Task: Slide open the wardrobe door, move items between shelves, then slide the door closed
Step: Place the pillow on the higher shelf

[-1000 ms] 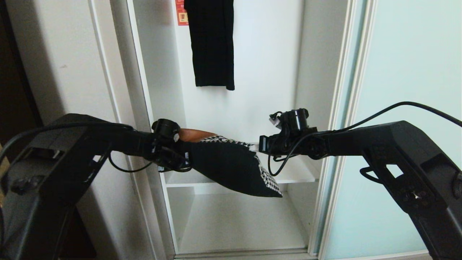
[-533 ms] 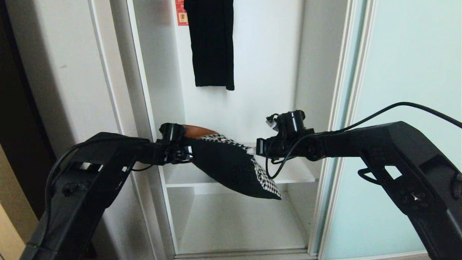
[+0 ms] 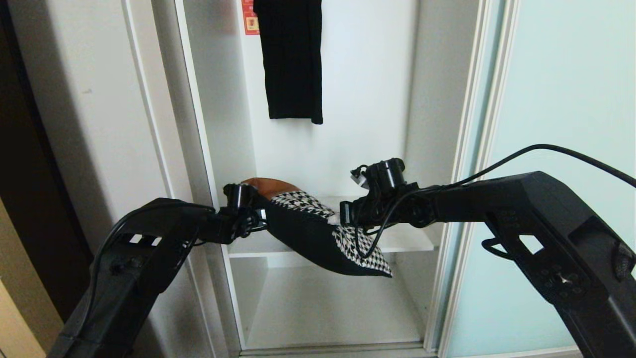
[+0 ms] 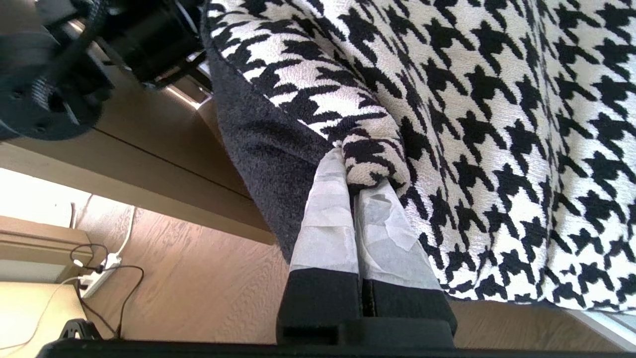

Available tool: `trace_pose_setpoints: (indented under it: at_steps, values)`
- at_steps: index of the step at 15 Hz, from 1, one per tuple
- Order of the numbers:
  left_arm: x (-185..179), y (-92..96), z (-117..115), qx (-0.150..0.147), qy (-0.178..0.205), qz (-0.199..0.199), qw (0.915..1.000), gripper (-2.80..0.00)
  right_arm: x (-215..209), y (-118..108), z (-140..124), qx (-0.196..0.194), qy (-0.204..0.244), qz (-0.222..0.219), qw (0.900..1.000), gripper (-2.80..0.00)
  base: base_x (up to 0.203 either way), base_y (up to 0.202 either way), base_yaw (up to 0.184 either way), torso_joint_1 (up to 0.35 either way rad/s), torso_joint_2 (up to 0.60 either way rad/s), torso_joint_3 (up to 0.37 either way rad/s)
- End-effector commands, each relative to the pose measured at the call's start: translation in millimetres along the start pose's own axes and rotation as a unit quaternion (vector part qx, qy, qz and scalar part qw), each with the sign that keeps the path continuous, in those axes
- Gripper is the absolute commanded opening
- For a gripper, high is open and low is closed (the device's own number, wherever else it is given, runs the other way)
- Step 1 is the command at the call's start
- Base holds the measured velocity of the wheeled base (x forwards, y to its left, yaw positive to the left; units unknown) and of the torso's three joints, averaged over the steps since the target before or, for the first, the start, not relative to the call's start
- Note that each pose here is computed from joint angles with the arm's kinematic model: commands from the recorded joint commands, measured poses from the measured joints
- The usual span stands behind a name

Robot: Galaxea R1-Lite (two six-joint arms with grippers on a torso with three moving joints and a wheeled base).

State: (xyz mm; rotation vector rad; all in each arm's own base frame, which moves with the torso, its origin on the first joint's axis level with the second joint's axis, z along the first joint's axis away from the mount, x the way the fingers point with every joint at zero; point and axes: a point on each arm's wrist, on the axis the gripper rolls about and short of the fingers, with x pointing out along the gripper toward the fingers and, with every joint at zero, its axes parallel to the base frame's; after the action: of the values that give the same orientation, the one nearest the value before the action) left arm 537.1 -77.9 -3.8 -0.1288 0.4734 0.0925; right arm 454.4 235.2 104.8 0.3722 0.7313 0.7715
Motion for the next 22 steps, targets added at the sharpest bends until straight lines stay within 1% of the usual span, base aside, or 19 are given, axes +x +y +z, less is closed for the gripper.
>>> trace_pose_setpoints:
  at_steps: [1,2,4,6,7,9,10,13,18,20,21,22]
  values:
    - [7.2,2.9,-8.9,0.022,-0.018,0.034,0.999,-2.8,3.0,-1.1,-2.3,0.002,0.003,0.001,1.0,-2.8,0.0,0.0,0.0,0.0,0.0,0.0]
    - [9.5,3.2,-10.4,0.035,-0.032,0.047,0.9978,-2.8,4.4,-2.3,-3.3,0.002,0.004,0.0,1.0,-2.8,0.0,0.0,0.0,0.0,0.0,0.0]
    - [12.9,2.8,-11.7,0.045,-0.064,0.063,0.995,-2.8,8.4,-7.3,-6.9,0.005,0.006,-0.008,1.0,-2.8,0.0,0.0,0.0,0.0,0.0,0.0]
    - [11.5,-0.3,-3.0,0.051,-0.117,0.081,0.9885,-2.8,8.8,-7.7,-6.8,0.004,0.002,-0.011,1.0,-2.8,0.0,0.0,0.0,0.0,0.0,0.0]
    - [11.1,-3.6,-2.1,0.053,-0.135,0.083,0.986,-2.8,8.8,-7.7,-6.8,0.004,0.002,-0.011,1.0,-2.8,0.0,0.0,0.0,0.0,0.0,0.0]
    - [8.1,-21.3,-4.6,0.052,-0.162,0.065,0.9833,-2.8,9.3,-8.1,-7.3,0.004,0.003,-0.011,1.0,-2.8,0.0,0.0,0.0,0.0,0.0,0.0]
    - [8.9,-26.6,-10.0,0.055,-0.16,0.06,0.9837,-2.8,10.2,-7.9,-7.9,0.003,0.004,-0.01,1.0,-2.8,0.0,0.0,0.0,0.0,0.0,0.0]
    - [18.7,-24.9,-31.6,0.082,-0.14,0.062,0.9849,-2.8,16.1,-13.4,-13.0,0.003,0.007,-0.012,1.0,-2.8,0.0,0.0,0.0,0.0,0.0,0.0]
    - [20.2,-24.3,-34.9,0.085,-0.138,0.065,0.9847,-2.8,15.3,-12.6,-12.2,0.002,0.006,-0.013,1.0,-2.8,0.0,0.0,0.0,0.0,0.0,0.0]
    - [20.2,-24.3,-35.0,0.084,-0.137,0.065,0.9849,-2.8,16.7,-14.4,-12.5,-0.003,0.0,-0.028,1.0,-2.8,0.0,0.0,0.0,0.0,0.0,0.0]
    - [20.2,-24.2,-35.2,0.085,-0.136,0.066,0.9849,-2.8,18.3,-16.1,-14.0,-0.009,-0.001,-0.036,0.999,0.0,0.0,0.0,0.0,0.0,0.0,0.0]
    - [20.7,-24.0,-36.5,0.086,-0.133,0.066,0.9851,-2.8,20.0,-16.8,-15.7,-0.012,0.002,-0.036,0.999,0.0,0.0,0.0,0.0,0.0,0.0,0.0]
